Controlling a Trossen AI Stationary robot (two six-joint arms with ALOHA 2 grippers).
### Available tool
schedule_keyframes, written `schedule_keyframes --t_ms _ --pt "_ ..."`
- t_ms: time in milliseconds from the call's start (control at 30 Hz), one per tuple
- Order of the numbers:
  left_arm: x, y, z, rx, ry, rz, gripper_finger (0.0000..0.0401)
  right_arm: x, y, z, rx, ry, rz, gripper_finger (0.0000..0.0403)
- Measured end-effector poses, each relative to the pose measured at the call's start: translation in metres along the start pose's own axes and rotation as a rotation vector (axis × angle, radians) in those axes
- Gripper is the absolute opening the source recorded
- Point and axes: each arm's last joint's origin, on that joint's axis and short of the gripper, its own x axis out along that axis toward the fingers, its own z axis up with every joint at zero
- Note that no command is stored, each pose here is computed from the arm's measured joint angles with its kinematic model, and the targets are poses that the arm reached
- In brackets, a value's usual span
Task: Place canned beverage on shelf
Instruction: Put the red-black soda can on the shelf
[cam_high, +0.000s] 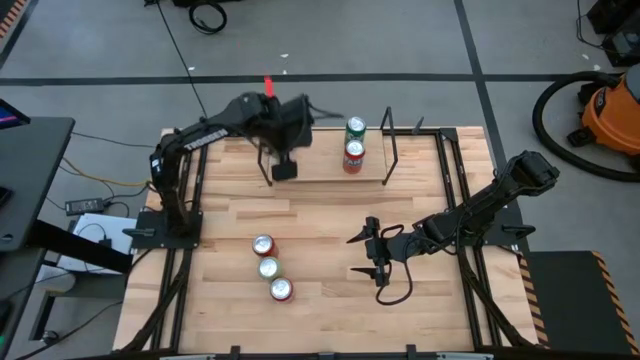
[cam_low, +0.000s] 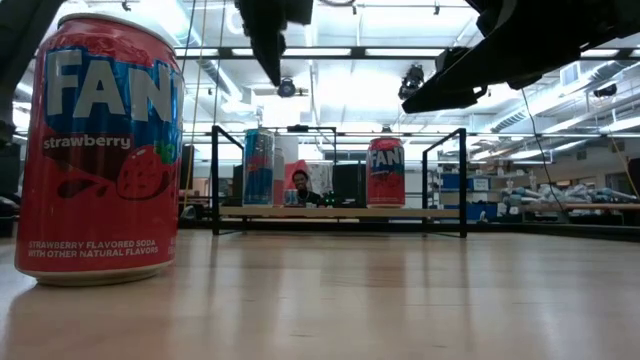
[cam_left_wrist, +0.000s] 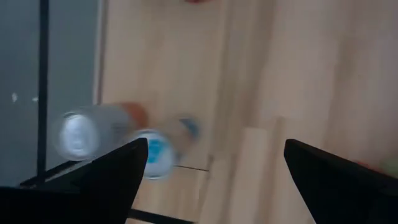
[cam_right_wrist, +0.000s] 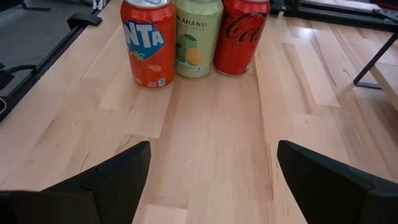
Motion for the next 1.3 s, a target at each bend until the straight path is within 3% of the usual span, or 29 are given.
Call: schedule_keyframes --t_ms 467,667,1033,1300 --pt "-0.013 -0.117 0.001 0.061 0.059 -0.105 0.0389 -0.002 0.007 -0.001 0.000 0.002 0.019 0.0362" --pt "-0.020 -0.155 -0.004 0.096 0.045 -0.078 0.0389 -0.002 0.007 -0.001 0.001 0.001 0.018 0.0362" --pt "0.012 -0.204 -0.025 0.136 0.159 -0.050 0.0389 -0.001 0.003 0.000 -0.034 -0.008 0.005 0.0362" --pt "0.026 -0.218 -0.037 0.084 0.202 0.016 0.0389 0.000 0.001 0.005 -0.040 -0.051 0.001 0.0362"
